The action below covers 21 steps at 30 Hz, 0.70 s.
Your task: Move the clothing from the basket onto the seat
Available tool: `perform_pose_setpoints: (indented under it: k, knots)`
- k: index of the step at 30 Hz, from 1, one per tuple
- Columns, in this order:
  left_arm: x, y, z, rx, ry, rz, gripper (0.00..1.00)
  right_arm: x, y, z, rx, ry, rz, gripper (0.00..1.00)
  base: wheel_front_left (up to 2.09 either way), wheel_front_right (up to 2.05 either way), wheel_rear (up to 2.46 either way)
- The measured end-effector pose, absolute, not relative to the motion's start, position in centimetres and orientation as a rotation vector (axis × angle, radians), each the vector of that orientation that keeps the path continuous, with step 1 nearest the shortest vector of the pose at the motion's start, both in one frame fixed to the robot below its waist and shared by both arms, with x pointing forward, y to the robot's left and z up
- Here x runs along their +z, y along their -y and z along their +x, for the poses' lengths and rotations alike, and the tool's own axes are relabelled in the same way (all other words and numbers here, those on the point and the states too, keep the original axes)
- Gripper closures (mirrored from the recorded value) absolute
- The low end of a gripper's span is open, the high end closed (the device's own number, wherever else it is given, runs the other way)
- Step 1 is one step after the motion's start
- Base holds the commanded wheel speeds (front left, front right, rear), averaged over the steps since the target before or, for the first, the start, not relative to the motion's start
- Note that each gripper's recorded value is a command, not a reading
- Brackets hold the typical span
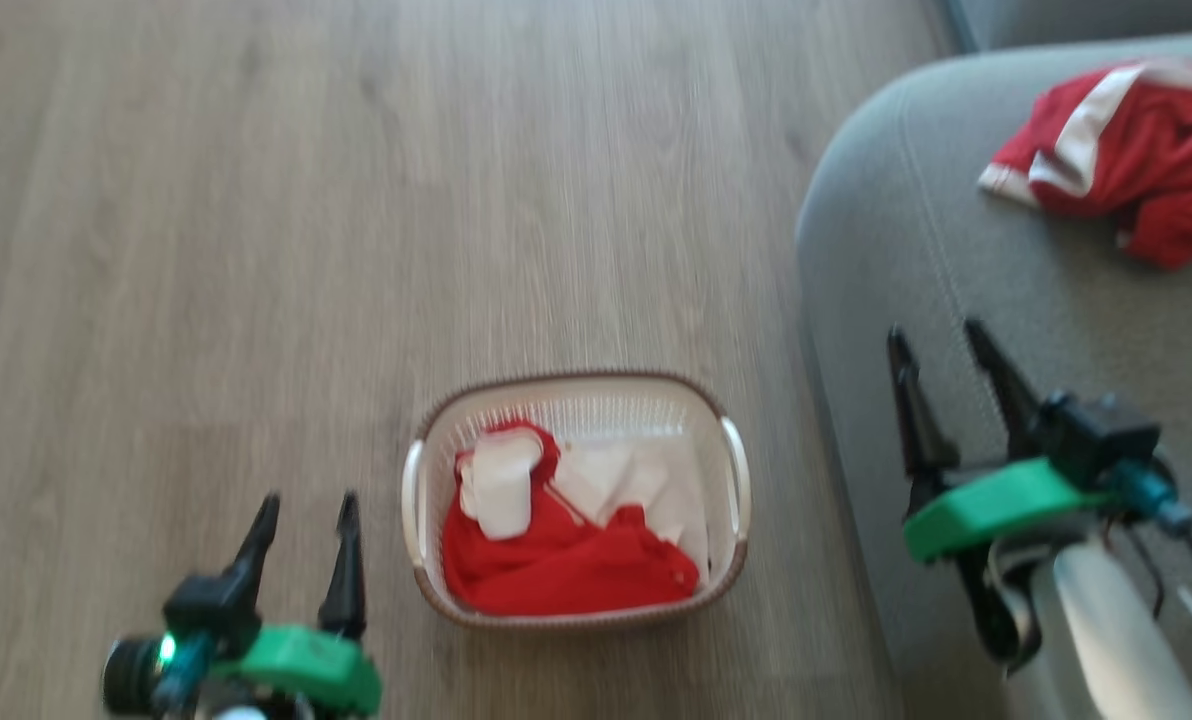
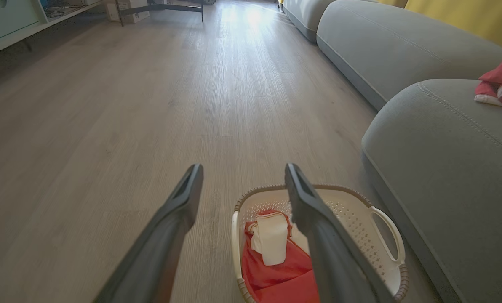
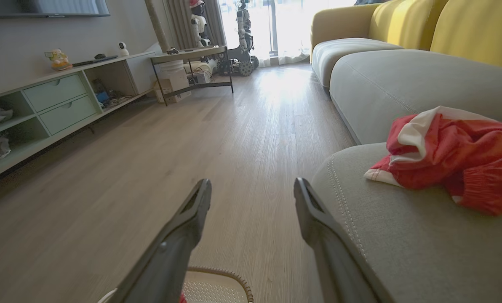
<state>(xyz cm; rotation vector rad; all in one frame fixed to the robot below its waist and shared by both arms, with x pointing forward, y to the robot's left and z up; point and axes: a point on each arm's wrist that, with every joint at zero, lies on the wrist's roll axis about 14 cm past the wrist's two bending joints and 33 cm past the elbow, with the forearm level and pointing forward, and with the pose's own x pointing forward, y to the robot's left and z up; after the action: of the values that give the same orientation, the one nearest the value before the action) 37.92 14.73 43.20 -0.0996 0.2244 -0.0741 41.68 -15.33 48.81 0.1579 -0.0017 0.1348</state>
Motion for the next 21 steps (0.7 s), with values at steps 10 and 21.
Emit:
perform_pose_setpoints:
  k: [10, 21]
  knots:
    - [37.7, -9.0, 44.3, -0.242, -0.353, -0.091, 0.00, 47.2, 16.5, 47.2, 0.108, 0.007, 0.135, 0.00, 0.00, 0.00, 0.00]
    - [26.9, -3.2, 46.5, -0.449, -0.597, -0.033, 0.00, 44.9, 16.6, 52.0, 0.122, 0.031, 0.112, 0.00, 0.00, 0.00, 0.00]
